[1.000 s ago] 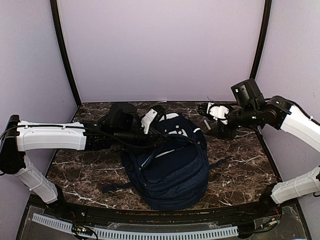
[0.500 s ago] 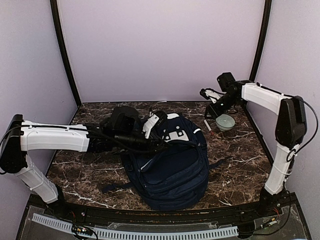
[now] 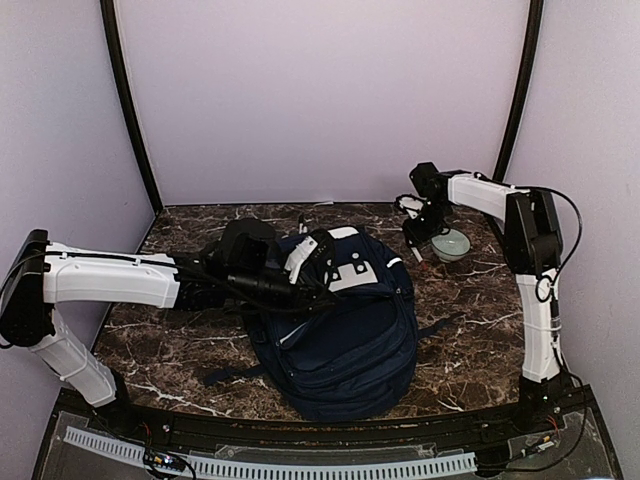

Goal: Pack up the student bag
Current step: Move the pen to the center of the board.

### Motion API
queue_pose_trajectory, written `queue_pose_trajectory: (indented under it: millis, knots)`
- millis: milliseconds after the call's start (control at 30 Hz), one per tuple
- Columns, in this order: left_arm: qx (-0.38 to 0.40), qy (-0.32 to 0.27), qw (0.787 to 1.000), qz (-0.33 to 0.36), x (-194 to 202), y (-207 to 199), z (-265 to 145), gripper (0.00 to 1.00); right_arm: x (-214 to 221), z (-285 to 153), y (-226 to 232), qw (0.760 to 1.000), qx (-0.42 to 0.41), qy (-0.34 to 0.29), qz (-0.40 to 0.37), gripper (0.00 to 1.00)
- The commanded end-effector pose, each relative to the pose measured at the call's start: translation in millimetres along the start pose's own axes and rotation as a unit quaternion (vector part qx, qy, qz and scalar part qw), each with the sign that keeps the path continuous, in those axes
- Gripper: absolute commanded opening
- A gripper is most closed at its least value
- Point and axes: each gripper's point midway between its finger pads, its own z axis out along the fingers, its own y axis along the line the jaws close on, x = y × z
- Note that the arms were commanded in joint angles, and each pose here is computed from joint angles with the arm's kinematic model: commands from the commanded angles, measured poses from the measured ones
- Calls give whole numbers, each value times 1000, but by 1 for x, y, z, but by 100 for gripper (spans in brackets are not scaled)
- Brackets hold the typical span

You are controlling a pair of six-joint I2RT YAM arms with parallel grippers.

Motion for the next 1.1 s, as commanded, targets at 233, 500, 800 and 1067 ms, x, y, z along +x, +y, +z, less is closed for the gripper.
queue_pose_trajectory:
  millis: [233,500,800,1067]
  knots:
    - [34,-12,999,-15,-4,-9,-4,0,13,26,-5,999,17,48,7,42]
    - [36,-7,999,-17,-4,-9,0,0,16,36,-7,998,23,57,13,38]
    - [37,-3,999,-16,-5,-9,3,0,28,44,7,997,-3,78,9,28]
    - [38,0,999,-13,-6,-10,2,0,49,27,34,994,-31,99,-18,15]
